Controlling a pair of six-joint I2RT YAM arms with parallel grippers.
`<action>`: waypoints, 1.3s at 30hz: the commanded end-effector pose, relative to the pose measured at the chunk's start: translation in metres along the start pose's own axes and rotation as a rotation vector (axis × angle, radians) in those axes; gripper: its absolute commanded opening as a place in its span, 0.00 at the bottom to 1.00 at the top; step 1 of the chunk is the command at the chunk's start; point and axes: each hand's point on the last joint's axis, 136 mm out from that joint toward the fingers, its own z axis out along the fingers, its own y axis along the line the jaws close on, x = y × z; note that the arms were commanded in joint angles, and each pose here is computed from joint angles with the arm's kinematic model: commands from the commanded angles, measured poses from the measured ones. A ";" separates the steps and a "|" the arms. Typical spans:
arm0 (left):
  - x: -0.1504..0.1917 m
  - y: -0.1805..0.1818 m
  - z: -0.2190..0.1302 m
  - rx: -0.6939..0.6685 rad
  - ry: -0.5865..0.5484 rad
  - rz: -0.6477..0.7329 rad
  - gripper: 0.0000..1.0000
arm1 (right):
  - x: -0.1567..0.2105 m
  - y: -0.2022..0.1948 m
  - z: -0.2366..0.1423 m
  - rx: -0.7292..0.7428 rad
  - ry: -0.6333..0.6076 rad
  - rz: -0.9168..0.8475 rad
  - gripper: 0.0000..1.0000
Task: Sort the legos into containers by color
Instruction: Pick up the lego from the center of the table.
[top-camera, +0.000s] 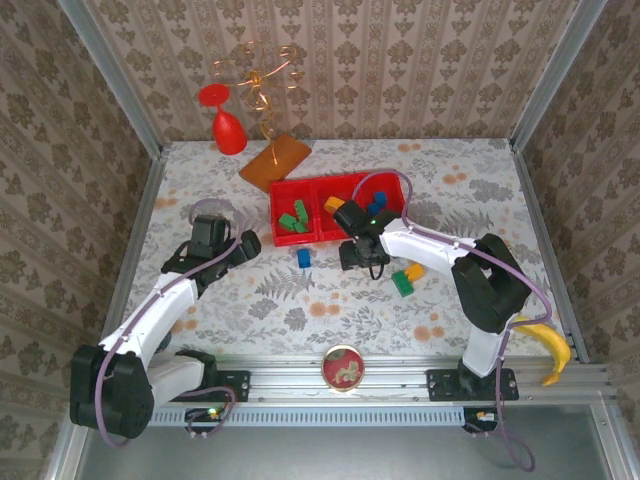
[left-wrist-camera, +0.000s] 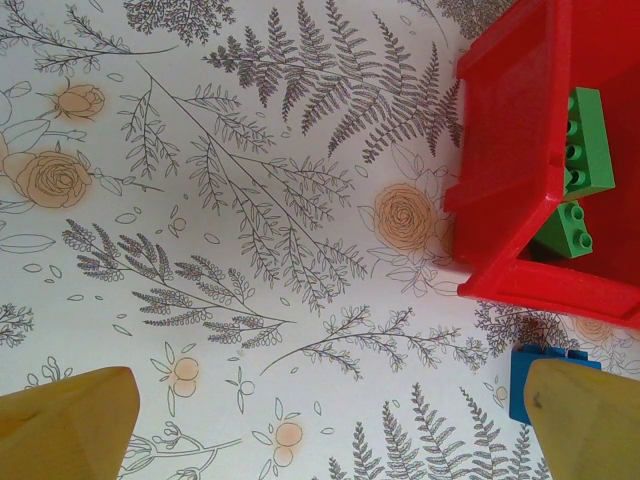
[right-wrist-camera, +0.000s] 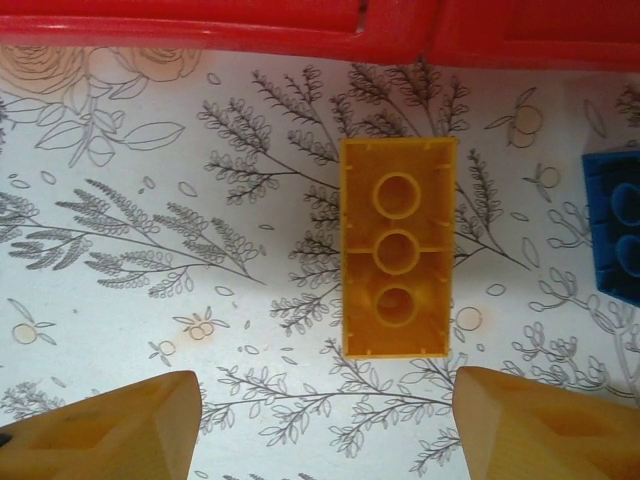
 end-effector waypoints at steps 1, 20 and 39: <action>-0.001 0.001 0.001 0.008 -0.004 -0.012 1.00 | -0.009 -0.014 0.001 0.068 -0.011 0.024 0.72; 0.001 0.003 0.000 0.001 -0.001 -0.010 1.00 | -0.007 -0.016 0.054 0.070 0.062 0.023 0.70; 0.001 0.004 0.000 -0.001 -0.003 -0.013 1.00 | 0.004 -0.017 0.052 0.061 0.079 0.014 0.36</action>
